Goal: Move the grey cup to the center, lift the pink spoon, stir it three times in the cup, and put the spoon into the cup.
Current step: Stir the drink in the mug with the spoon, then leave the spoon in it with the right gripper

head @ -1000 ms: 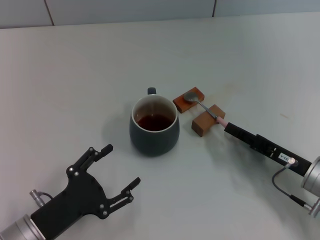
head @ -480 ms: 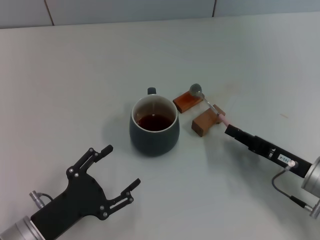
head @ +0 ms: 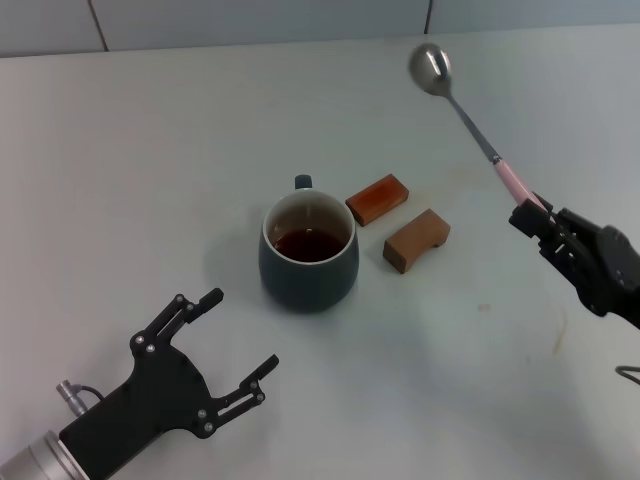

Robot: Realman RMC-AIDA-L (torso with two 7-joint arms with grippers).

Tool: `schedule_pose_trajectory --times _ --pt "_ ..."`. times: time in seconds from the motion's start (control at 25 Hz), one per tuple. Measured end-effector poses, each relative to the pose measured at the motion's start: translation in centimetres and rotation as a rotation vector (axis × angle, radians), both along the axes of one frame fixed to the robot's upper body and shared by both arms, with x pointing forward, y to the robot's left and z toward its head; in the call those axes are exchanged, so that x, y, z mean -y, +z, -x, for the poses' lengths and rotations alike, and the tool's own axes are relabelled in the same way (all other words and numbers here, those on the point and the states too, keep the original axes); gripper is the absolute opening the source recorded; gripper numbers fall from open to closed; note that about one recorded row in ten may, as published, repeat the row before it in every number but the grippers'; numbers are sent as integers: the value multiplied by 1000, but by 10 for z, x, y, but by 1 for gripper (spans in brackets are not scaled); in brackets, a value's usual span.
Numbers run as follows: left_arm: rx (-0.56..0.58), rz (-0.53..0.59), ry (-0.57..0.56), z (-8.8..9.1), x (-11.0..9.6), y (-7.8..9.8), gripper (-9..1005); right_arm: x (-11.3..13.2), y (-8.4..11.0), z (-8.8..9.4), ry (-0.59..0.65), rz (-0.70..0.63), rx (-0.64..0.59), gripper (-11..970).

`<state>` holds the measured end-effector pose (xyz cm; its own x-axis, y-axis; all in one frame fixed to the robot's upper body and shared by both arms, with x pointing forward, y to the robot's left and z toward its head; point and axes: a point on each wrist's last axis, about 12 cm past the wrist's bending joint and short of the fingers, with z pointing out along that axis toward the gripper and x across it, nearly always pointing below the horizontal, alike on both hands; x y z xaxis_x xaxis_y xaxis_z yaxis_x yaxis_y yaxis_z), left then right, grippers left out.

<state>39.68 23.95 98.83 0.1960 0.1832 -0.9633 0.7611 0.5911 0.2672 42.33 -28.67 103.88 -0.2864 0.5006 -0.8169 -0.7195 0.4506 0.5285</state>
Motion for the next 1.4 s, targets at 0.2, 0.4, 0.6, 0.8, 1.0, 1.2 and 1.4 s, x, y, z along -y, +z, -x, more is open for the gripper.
schedule_pose_trajectory --times 0.2,0.4,0.6,0.8,1.0,1.2,1.4 --pt "1 -3 -3 -2 1 0 859 1 33 -14 174 80 183 125" --pt "-1 -4 0 -1 1 0 859 1 80 -50 309 262 137 125" --pt "-4 -4 4 0 1 -1 859 -12 114 -86 305 534 1 124" --pt "-1 -4 9 -1 1 -1 859 -28 167 -108 277 793 -97 124" --pt "1 -4 8 -2 1 0 859 -42 225 -119 291 913 -179 124" --pt "-2 -7 10 -2 1 -1 859 -56 270 -133 330 984 -241 125" --pt "-5 -8 11 -1 1 -1 859 -70 294 -150 335 1088 -298 125"
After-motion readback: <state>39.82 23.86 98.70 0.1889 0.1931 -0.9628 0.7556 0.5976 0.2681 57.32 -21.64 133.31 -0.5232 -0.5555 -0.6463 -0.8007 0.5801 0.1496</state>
